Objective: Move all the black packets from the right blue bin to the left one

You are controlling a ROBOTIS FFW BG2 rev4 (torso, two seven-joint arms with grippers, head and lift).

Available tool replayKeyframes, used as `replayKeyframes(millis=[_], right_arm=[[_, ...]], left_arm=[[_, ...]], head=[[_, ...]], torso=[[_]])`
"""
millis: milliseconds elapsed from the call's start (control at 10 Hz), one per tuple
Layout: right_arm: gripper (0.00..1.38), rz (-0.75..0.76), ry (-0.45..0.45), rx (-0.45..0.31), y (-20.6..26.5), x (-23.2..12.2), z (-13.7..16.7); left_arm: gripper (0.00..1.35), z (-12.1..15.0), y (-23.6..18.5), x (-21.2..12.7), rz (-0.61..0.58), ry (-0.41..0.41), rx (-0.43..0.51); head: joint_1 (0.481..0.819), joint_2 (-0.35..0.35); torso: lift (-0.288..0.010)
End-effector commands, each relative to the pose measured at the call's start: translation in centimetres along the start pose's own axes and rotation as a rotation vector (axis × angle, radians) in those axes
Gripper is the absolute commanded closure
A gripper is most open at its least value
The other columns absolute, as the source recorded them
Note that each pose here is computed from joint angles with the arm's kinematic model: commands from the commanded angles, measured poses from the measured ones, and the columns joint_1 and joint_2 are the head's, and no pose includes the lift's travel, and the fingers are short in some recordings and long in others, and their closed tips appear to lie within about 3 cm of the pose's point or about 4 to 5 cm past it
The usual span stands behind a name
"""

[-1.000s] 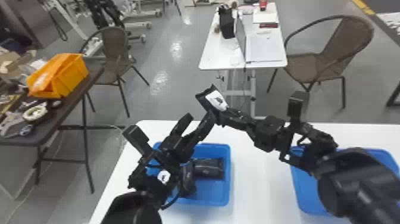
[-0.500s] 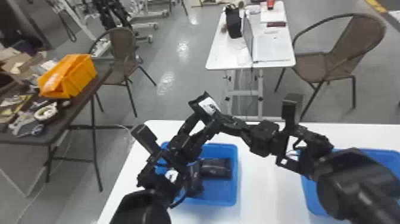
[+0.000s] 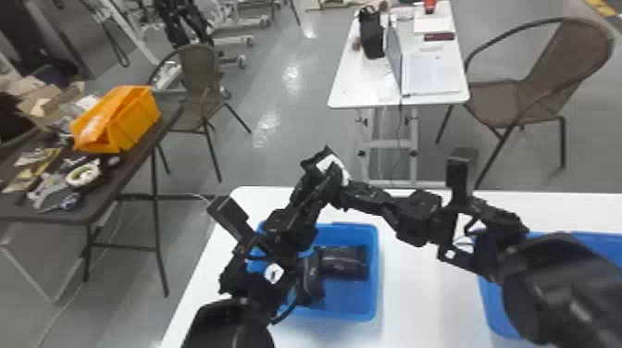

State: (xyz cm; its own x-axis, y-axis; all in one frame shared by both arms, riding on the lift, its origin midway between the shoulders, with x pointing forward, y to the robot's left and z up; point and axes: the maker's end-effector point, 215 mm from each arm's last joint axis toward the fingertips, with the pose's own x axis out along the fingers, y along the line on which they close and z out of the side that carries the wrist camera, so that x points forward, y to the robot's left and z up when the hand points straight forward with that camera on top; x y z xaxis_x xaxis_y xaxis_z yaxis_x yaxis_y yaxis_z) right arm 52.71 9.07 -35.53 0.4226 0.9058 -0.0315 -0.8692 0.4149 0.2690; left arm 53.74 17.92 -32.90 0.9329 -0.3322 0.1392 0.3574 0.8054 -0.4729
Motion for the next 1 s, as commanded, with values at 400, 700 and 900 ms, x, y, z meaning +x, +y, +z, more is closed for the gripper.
replayKeyframes(millis=[400,700,900], right_arm=[[0.4,-0.038,-0.071,0.034,-1.3,-0.8,0.5],[0.2,-0.175,-0.095,-0.042,-4.8,-5.4,1.7],[0.35,-0.277,-0.106,0.014,-6.8,-8.9,0.0]], left_arm=[[1.21,1.1,-0.3,0.1,-0.007,-0.034,0.016],[1.21,1.9,4.9,-2.8,0.101,0.01,0.289],[1.21,-2.3,7.5,-4.9,0.142,0.136,0.381]], head=[[0.695,0.263],[0.695,0.26],[0.695,0.253]], torso=[[0.0],[0.0],[0.0]])
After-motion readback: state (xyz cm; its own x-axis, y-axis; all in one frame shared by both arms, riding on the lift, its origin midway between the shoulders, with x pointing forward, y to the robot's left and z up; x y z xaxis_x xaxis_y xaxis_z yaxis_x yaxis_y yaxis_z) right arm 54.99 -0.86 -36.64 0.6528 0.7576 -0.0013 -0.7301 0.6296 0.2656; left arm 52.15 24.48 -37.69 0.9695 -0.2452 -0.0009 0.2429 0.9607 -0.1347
